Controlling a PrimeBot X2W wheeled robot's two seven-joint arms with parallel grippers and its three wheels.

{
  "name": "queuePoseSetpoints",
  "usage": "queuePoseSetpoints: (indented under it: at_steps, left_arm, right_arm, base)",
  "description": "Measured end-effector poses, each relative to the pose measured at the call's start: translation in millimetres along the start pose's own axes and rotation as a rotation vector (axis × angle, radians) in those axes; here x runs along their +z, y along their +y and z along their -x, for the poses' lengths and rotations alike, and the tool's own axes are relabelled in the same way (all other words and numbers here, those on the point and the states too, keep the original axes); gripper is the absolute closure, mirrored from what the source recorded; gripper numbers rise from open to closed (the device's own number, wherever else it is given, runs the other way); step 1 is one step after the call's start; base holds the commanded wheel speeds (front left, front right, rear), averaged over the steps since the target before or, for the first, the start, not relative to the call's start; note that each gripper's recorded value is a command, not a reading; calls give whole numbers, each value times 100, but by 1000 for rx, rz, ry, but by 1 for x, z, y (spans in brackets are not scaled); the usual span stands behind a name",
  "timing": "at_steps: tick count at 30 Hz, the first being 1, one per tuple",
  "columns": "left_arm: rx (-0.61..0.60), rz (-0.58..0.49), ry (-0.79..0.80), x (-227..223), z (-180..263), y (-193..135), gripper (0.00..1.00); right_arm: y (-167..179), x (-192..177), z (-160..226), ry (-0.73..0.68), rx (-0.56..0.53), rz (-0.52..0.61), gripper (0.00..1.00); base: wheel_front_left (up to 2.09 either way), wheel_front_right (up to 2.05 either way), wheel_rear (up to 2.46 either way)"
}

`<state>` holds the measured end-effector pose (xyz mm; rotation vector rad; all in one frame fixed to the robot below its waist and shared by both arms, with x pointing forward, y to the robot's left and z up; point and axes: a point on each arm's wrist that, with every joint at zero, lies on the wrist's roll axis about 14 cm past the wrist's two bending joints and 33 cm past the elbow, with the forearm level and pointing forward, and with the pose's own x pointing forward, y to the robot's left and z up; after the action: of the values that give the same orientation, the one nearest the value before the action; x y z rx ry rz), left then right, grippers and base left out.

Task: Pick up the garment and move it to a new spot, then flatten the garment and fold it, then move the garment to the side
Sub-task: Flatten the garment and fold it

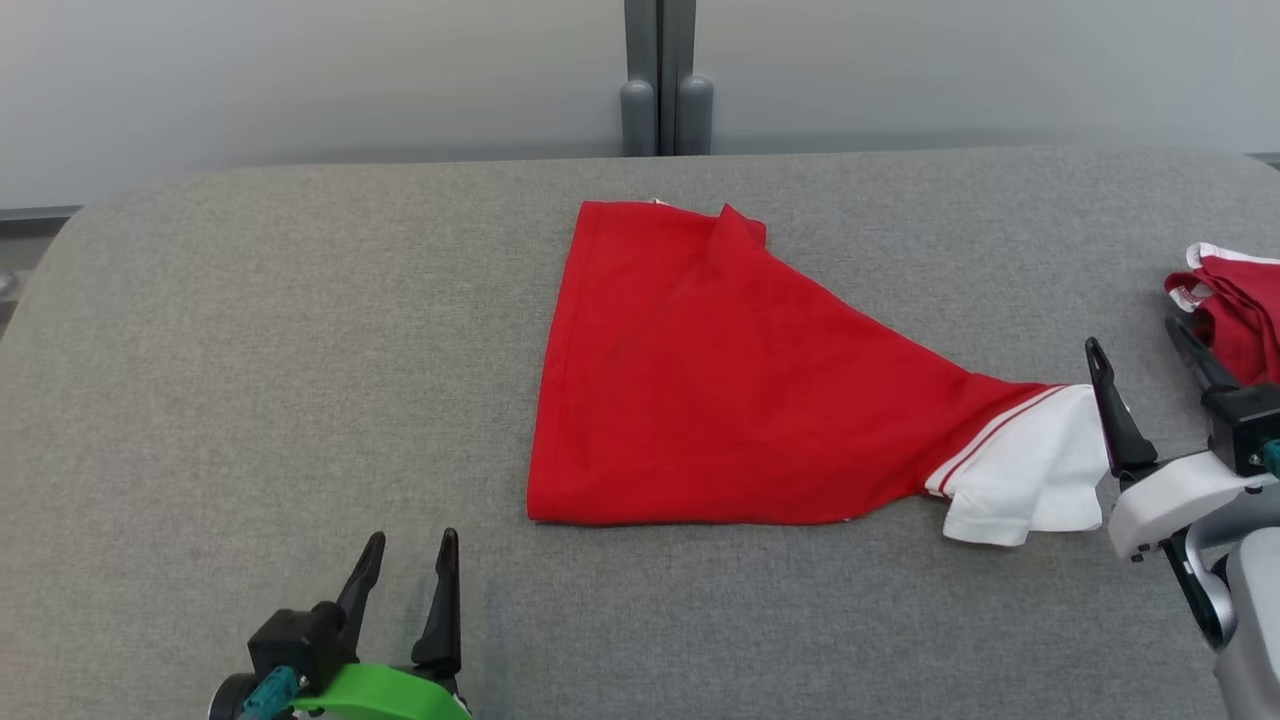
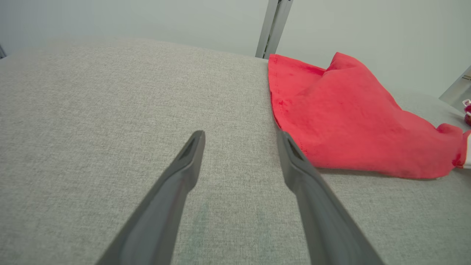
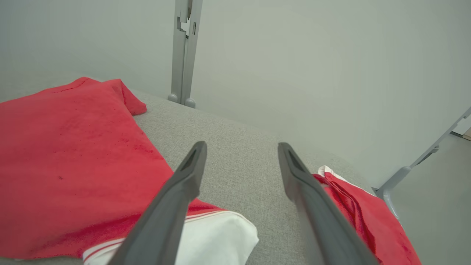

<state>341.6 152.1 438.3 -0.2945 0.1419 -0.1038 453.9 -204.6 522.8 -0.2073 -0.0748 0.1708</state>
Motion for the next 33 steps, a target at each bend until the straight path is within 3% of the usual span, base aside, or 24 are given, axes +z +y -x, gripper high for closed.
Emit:
queuePoseSetpoints:
  at_steps: [4,14,25,33]
  left_arm:
    - [-33,-9,6,1,-14,-7,0]
    - [-158,-21,54,-8,-53,-32,0]
    - [-267,0,274,-71,-68,-52,0]
    - [-286,18,253,-65,-85,-57,0]
  right_arm:
    - [8,6,-5,-37,-43,-13,0]
    - [52,-3,-20,-34,-5,-72,0]
    - [35,-24,-16,15,-57,-58,0]
    - [28,-34,-8,46,-78,-60,0]
  base:
    - [0,0,0]
    - [0,0,0]
    - [0,0,0]
    - [0,0,0]
